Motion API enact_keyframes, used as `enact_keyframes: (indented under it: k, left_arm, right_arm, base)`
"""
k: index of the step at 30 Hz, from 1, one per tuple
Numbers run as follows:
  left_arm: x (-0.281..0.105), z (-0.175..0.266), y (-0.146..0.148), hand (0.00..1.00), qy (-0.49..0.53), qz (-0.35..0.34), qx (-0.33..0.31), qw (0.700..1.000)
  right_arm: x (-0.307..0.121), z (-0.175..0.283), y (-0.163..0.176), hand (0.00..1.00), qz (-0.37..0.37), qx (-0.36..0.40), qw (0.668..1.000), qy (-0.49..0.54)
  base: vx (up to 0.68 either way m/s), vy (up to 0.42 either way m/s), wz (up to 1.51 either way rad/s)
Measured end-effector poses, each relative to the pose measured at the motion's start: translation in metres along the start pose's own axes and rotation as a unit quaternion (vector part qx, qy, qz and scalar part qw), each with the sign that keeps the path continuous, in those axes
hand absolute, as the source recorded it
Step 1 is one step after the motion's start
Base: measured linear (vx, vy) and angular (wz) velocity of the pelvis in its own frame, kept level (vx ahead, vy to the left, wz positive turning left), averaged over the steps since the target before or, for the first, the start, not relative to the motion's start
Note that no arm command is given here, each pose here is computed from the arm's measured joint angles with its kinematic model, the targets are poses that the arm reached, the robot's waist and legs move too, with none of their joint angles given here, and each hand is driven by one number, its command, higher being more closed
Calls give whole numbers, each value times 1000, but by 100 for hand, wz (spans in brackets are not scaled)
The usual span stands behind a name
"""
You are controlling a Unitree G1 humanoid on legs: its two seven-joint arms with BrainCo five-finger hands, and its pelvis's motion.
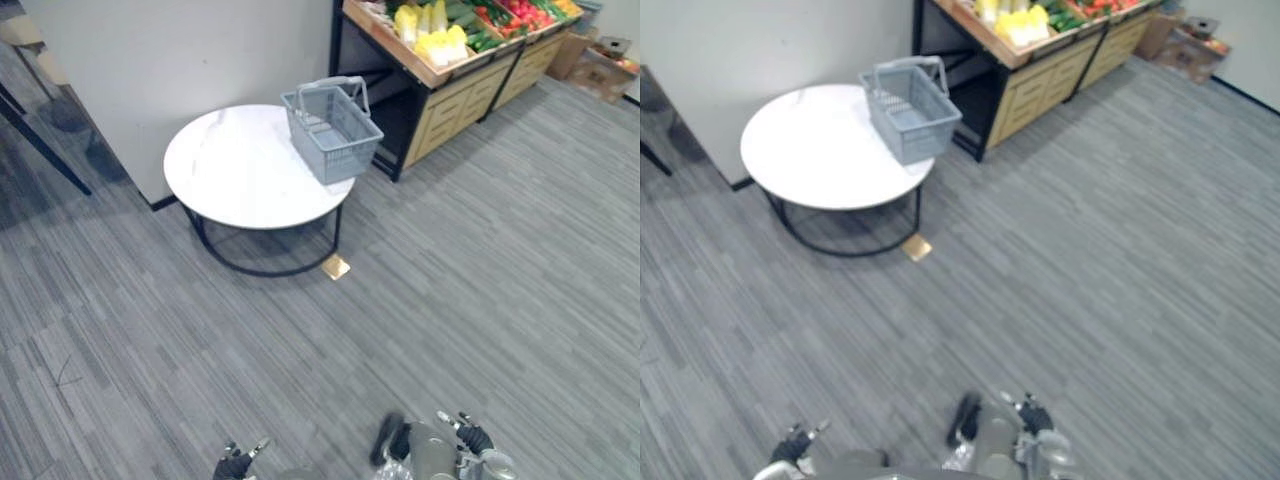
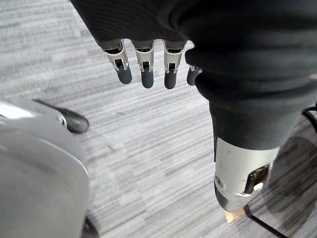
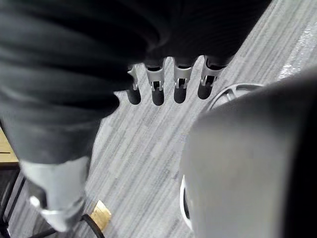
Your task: Pick vegetable in the basket
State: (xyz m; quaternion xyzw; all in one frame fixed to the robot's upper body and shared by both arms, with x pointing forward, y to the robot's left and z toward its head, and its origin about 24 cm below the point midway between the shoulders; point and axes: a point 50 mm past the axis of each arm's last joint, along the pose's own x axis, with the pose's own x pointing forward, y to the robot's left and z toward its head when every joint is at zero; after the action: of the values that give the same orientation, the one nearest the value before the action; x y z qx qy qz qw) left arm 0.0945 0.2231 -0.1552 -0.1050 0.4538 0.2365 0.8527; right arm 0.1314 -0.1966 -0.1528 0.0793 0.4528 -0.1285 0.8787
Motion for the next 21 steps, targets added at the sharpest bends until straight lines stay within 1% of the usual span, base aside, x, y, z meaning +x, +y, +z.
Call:
enact_keyframes:
  k: [1,3,5,7,9,11,13,16,19,21]
  left_arm:
    - [0,-1,-3,0,1,-1,-7,1000]
    - [-1,-5,2,0,9,8,-16,1000]
    - [-2,-11,-8,0,19,0,-25,1000]
    - [-4,-16,-16,0,25,-5,-36,999]
    - [-4,-15,-19,0,22,-12,-37,999]
    - [-1,-3,-19,0,3,-15,-42,999]
    - [1,7,-19,0,-16,-18,-42,999]
    - [3,16,-24,0,-30,-24,-51,998]
    - [1,12,-25,0,-26,-21,-54,998]
    - [2,14,-17,0,-30,-9,-54,998]
  right_arm:
    - [0,1,0,0,-2,9,1000,-2]
    - [-1,-3,3,0,0,10,1000,0]
    - [0,1,-2,0,-7,19,1000,-7]
    - [0,3,-12,0,-18,10,1000,-5]
    - [1,5,-12,0,-15,-9,1000,-3]
    - [1,1,-8,0,-12,-10,1000,14]
    - [1,-2,-4,0,-10,-14,1000,21]
    - [3,7,3,0,-4,-18,1000,7]
    - [1,6,2,0,-4,-21,1000,-3]
    - [-2,-5,13,0,11,-29,999,7]
  base:
    - [669,-289,36]
    - [871,-435,39]
    - [811,-505,19]
    - [592,-360,-14]
    - [811,-283,-18]
    - [729,-207,1]
    - [493,-99,3]
    - [505,41,-29]
    - [444,211,4]
    - [468,216,22]
